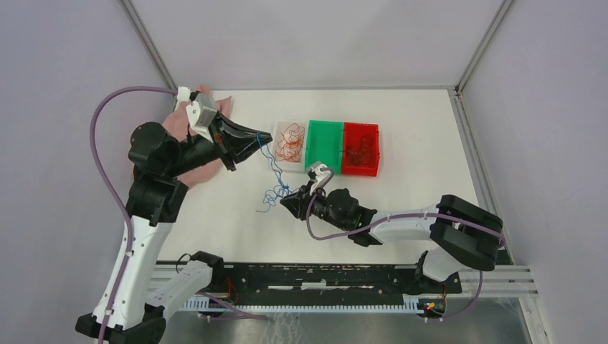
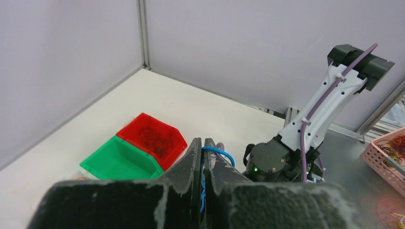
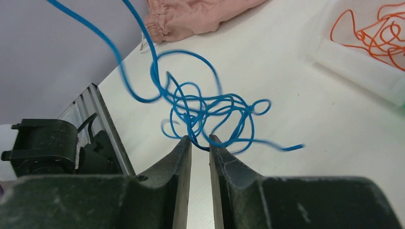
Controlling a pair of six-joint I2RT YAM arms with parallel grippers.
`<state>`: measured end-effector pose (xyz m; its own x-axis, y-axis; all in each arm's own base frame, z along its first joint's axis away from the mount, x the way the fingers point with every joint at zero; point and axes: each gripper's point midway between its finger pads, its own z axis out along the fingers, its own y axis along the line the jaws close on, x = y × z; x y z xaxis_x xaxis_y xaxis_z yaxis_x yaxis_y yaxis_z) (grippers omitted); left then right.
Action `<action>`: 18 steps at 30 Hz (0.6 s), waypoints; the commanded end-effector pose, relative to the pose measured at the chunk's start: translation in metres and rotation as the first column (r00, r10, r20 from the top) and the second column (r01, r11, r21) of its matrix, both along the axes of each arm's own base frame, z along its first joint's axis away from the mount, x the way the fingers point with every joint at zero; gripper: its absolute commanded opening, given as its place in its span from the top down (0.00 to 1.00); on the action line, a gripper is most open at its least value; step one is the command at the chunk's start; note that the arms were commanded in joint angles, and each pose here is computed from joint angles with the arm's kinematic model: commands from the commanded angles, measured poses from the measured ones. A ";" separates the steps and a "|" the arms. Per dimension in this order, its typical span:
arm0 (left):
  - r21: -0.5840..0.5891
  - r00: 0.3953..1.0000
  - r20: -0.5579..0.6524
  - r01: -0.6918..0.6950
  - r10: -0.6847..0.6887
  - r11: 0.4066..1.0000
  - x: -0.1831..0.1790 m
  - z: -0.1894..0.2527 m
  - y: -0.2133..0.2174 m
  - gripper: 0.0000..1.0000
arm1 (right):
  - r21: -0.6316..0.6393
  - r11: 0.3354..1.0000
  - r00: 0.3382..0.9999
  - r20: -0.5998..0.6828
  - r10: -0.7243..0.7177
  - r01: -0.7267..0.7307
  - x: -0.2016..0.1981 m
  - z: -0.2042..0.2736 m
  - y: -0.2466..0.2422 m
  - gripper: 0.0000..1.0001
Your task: Untangle the cables
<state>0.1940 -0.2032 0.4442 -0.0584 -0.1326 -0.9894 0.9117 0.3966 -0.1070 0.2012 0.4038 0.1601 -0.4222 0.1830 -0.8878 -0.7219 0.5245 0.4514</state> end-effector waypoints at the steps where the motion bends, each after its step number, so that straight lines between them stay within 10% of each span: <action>1: -0.053 0.986 0.164 -0.008 0.017 0.999 -0.007 0.054 0.003 0.97 | -0.026 0.999 0.998 -0.052 -0.036 0.035 0.003 -0.017 -0.003 0.75; 18: -0.109 0.871 0.470 -0.099 0.140 0.989 -0.013 0.153 0.020 0.97 | -0.106 0.988 0.979 -0.158 -0.132 0.117 0.003 -0.061 -0.025 0.70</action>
